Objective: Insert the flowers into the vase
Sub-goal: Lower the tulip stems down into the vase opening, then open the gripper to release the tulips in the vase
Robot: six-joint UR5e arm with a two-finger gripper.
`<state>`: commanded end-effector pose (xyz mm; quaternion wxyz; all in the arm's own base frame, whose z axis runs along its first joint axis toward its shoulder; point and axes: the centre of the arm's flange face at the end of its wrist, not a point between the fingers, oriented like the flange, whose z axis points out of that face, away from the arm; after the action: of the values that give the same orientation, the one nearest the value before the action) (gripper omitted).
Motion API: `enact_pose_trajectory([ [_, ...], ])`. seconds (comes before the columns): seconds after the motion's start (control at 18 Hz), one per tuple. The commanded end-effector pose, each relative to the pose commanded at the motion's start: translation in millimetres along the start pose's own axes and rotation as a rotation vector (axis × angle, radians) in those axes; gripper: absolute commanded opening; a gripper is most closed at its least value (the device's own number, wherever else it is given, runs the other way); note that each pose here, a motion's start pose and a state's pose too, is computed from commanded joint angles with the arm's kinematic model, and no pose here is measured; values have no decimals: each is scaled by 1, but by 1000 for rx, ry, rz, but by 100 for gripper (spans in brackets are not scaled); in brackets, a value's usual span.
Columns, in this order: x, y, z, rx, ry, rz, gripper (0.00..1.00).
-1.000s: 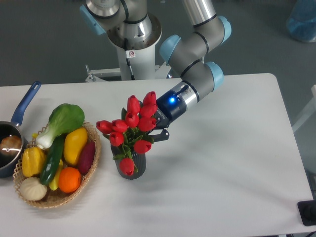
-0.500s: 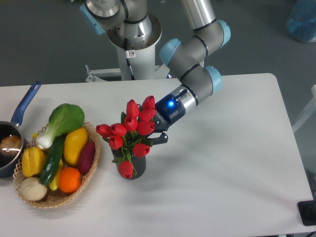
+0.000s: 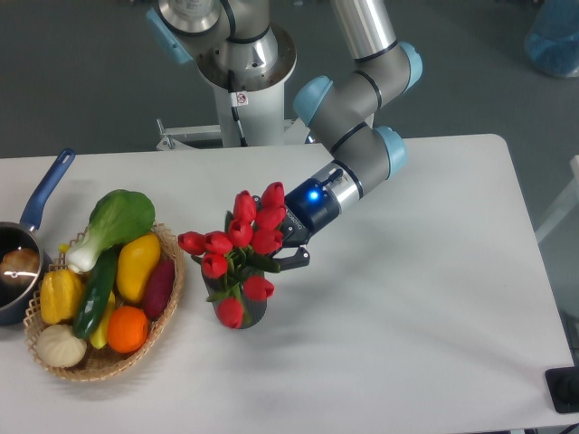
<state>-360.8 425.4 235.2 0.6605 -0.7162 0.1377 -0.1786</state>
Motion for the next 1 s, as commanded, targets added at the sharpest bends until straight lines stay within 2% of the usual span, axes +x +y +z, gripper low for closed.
enact_pose_trajectory([
  [0.06, 0, 0, -1, 0, -2, -5, 100],
  [0.61, -4, -1, -9, 0, -17, -13, 100],
  [0.72, -6, -3, -15, -33, -22, -2, 100],
  [1.0, -3, -26, -30, -86, -47, -6, 100],
])
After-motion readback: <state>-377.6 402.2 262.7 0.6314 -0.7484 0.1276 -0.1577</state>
